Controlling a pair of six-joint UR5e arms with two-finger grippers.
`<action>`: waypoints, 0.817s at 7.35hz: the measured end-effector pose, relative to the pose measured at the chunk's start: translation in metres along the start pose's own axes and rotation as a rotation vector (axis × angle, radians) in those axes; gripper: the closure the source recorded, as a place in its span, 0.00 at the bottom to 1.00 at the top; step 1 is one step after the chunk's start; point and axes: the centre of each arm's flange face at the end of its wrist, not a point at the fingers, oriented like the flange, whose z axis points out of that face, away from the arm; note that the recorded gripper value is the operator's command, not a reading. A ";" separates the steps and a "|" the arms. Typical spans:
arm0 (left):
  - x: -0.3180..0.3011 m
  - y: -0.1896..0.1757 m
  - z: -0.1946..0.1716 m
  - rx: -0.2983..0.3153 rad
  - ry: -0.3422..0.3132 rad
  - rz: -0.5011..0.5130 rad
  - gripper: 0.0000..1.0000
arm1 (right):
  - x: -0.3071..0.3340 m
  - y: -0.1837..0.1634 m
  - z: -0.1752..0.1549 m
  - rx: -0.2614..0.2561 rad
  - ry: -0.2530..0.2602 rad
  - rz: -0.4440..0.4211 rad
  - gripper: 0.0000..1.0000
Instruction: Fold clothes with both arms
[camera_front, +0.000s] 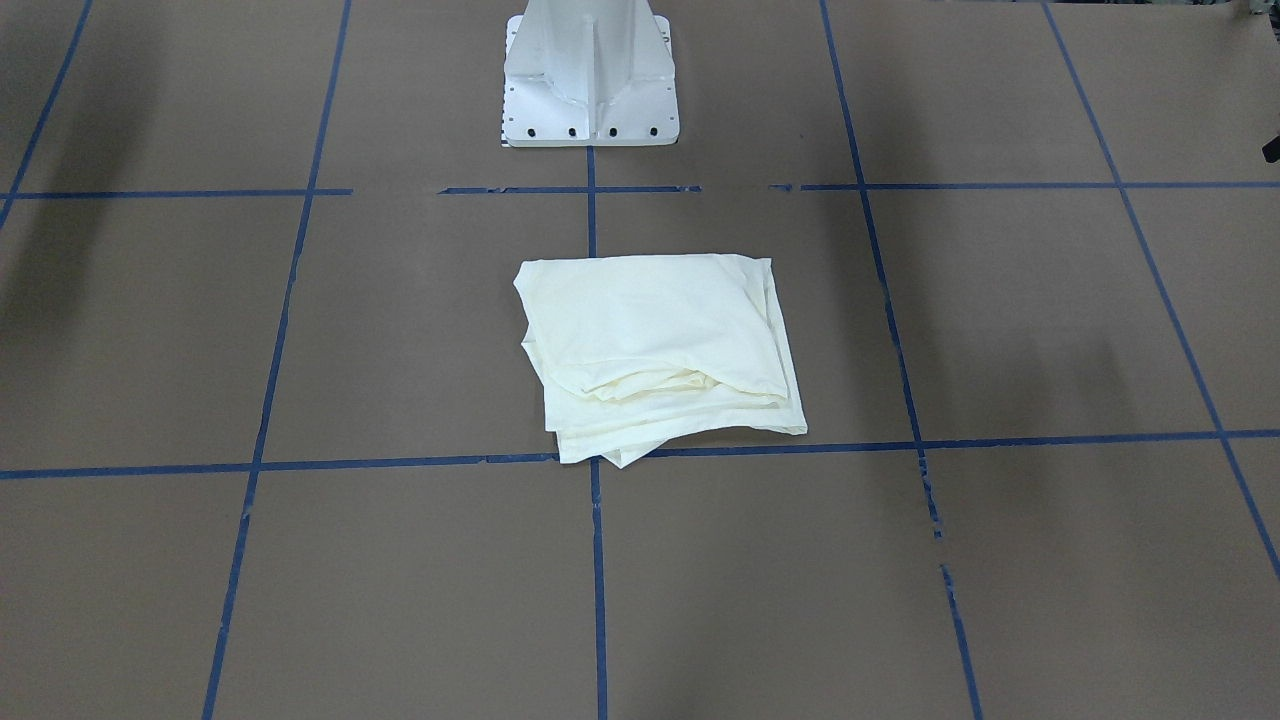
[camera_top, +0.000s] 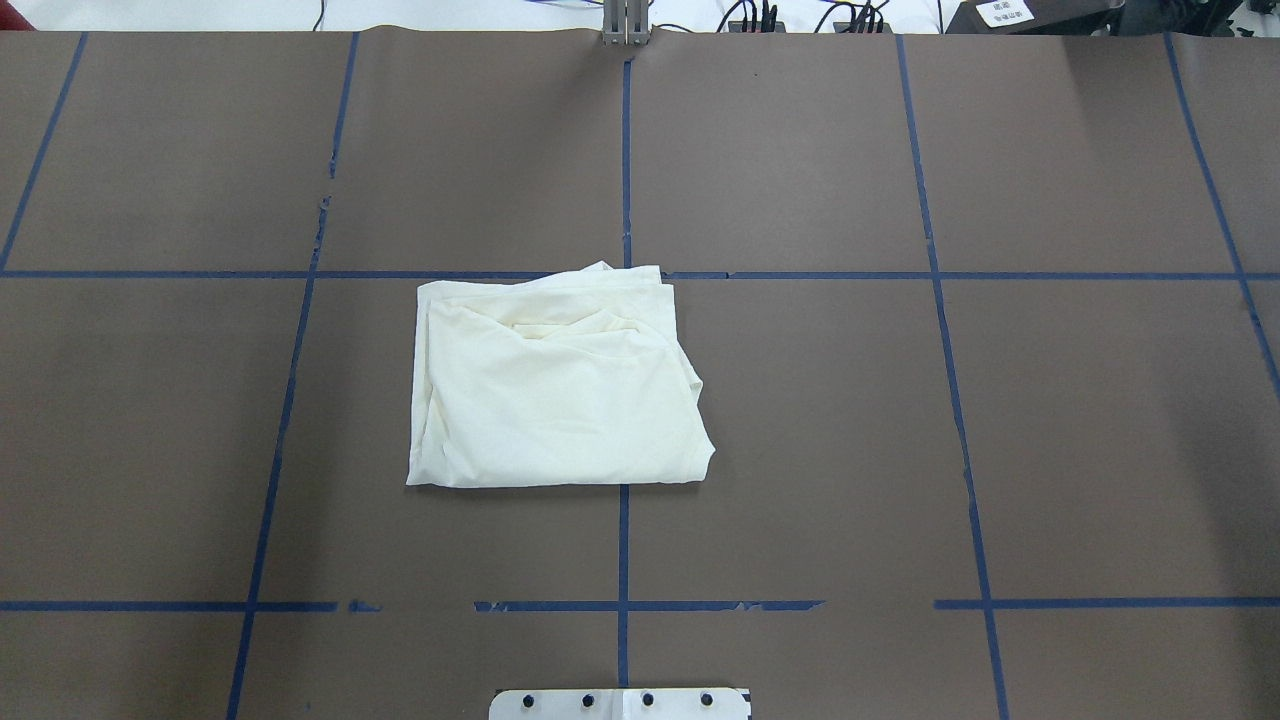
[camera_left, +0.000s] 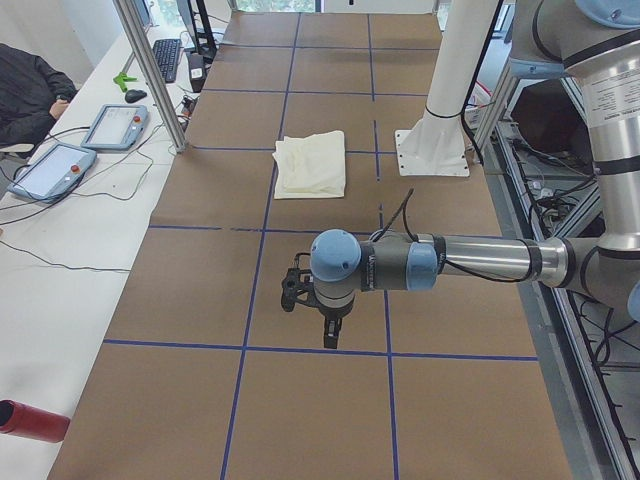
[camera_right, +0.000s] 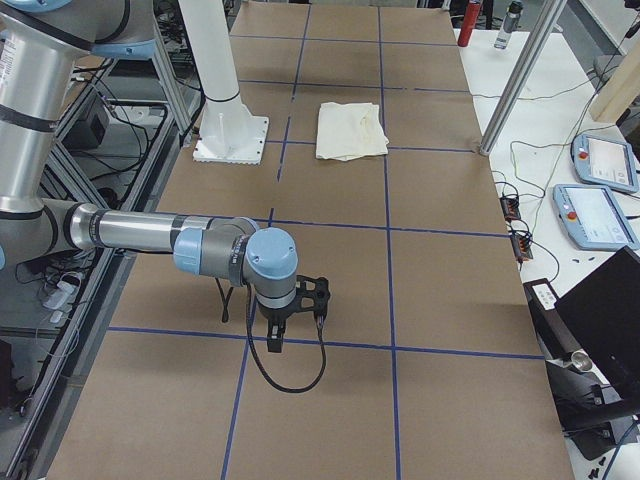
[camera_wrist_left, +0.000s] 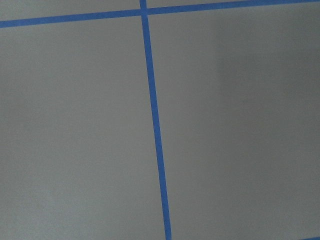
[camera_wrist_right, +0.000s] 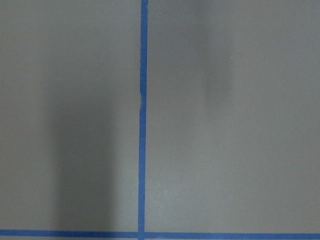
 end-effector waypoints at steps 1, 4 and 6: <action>0.000 0.000 0.000 0.000 0.000 0.000 0.00 | 0.001 0.001 0.001 -0.003 0.000 0.002 0.00; 0.000 0.000 0.000 0.000 0.000 0.000 0.00 | 0.002 0.003 0.003 -0.008 0.001 0.006 0.00; 0.000 0.000 0.000 -0.001 0.000 -0.002 0.00 | 0.003 0.004 0.004 -0.010 0.000 0.008 0.00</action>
